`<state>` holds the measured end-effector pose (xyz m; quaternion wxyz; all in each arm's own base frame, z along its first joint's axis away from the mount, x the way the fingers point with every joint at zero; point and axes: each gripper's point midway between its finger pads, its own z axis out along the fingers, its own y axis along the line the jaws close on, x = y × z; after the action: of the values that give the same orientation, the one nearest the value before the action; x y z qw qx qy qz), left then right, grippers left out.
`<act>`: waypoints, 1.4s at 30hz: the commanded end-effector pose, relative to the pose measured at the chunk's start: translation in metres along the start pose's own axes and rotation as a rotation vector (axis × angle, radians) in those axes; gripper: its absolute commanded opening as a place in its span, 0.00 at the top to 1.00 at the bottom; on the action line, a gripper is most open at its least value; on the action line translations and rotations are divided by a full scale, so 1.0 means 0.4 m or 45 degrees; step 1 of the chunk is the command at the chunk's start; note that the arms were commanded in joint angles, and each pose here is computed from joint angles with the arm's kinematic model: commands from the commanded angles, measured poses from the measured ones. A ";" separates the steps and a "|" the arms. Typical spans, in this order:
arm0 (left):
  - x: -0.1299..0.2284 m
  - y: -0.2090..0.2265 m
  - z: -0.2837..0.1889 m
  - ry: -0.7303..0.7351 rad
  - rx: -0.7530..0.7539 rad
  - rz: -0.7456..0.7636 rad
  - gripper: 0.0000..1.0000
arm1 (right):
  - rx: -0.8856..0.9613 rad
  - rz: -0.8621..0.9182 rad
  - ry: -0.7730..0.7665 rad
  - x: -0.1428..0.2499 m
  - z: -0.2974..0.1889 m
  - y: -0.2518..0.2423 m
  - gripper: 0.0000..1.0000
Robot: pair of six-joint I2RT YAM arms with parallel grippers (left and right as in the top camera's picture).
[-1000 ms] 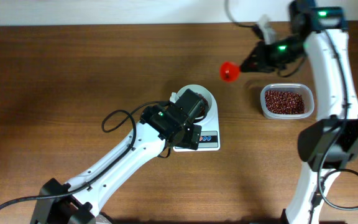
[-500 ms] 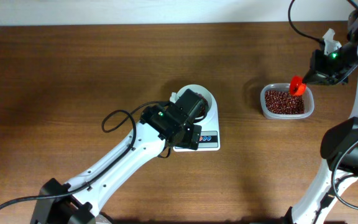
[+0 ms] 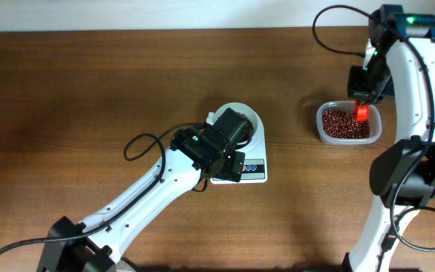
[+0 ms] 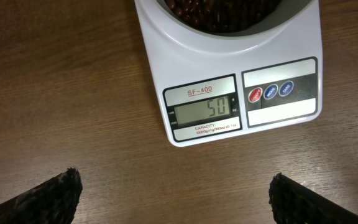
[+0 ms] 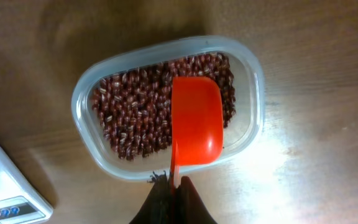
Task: Scoop item into bowl and weigh 50g on scale
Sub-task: 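Move the scoop back to the bean tub with the right gripper, then release the red scoop into the bean tub and lift the right gripper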
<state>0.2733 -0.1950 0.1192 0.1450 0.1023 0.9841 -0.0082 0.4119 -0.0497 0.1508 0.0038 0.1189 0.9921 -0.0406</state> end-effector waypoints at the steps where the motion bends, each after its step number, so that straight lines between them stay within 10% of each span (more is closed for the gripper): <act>1: 0.002 0.004 -0.001 -0.005 -0.012 -0.002 0.01 | 0.044 0.012 0.042 0.014 0.051 -0.009 0.95; 9: 0.002 0.004 -0.001 -0.005 -0.012 -0.002 0.01 | 0.043 0.011 0.043 0.007 0.125 -0.002 0.95; 15: 0.002 0.004 -0.001 -0.005 -0.012 -0.002 0.01 | 0.044 0.010 0.045 0.008 0.125 -0.002 0.74; 25: 0.002 0.004 -0.001 -0.005 -0.012 -0.003 0.01 | 0.040 -0.029 0.031 0.001 0.119 -0.001 0.04; 42: 0.002 0.004 -0.001 -0.005 -0.012 -0.002 0.01 | 0.001 -0.086 -0.326 -0.142 -0.045 0.006 0.01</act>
<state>0.2734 -0.1950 0.1192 0.1453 0.1022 0.9841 -0.0081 0.4565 -0.0555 0.1310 0.0827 0.0835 0.9919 -0.0471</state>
